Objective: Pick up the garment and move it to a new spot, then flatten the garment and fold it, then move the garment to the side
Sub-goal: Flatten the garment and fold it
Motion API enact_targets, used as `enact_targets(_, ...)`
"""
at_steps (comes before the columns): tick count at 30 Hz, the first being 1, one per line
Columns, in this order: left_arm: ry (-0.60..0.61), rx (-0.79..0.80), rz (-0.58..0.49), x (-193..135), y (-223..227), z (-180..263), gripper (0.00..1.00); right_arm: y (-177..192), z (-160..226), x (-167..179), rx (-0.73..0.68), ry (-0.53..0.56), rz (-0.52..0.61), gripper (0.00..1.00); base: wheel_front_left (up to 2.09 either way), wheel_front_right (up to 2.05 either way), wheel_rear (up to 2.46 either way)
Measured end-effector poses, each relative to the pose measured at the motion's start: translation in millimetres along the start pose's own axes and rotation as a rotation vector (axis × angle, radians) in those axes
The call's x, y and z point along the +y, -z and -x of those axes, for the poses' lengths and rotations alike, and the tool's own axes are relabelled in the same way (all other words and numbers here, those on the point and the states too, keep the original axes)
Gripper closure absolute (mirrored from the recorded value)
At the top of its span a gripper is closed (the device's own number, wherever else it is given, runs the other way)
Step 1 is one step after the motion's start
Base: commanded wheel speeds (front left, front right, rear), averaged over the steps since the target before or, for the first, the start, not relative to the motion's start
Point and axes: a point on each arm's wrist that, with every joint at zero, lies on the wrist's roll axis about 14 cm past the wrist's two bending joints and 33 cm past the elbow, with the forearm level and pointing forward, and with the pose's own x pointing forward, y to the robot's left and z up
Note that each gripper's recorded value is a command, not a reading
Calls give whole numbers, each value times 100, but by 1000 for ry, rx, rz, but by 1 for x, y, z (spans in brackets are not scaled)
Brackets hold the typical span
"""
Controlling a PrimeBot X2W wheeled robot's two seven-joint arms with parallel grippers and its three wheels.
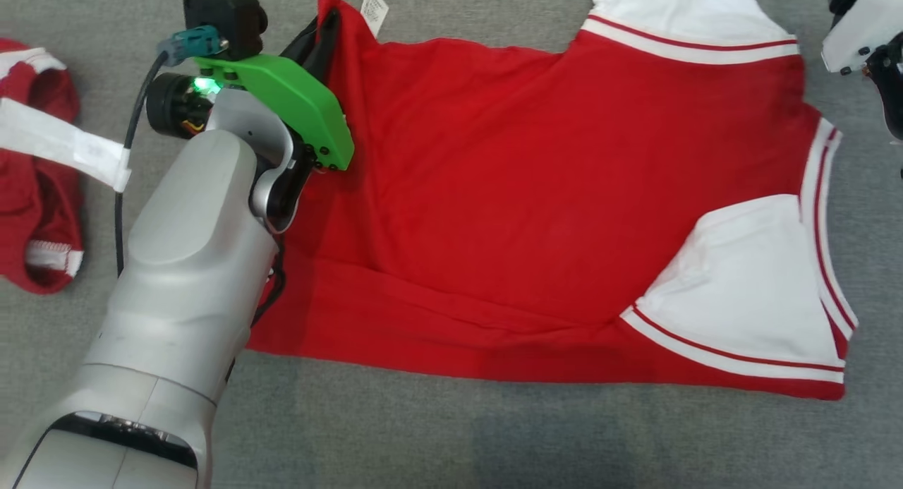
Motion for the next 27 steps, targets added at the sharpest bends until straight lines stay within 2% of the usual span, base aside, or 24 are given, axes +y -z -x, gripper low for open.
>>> enact_targets(8,-19,26,-8,16,13,2,100,56,-47,55,175,-148,42,0,0,0,0)
enact_targets(14,-45,57,1,30,29,3,100,87,-65,75,267,-202,51,0,0,0,0)
enact_targets(16,-52,63,2,34,32,3,100,93,-70,79,292,-211,40,99,0,0,0)
enact_targets(19,-56,60,4,38,33,4,100,92,-72,83,304,-224,26,100,0,0,0)
enact_targets(22,-70,35,35,44,26,6,100,79,-70,79,252,-222,10,100,0,0,0)
enact_targets(27,-64,-11,72,44,9,7,100,36,-67,70,121,-223,-6,100,0,0,0)
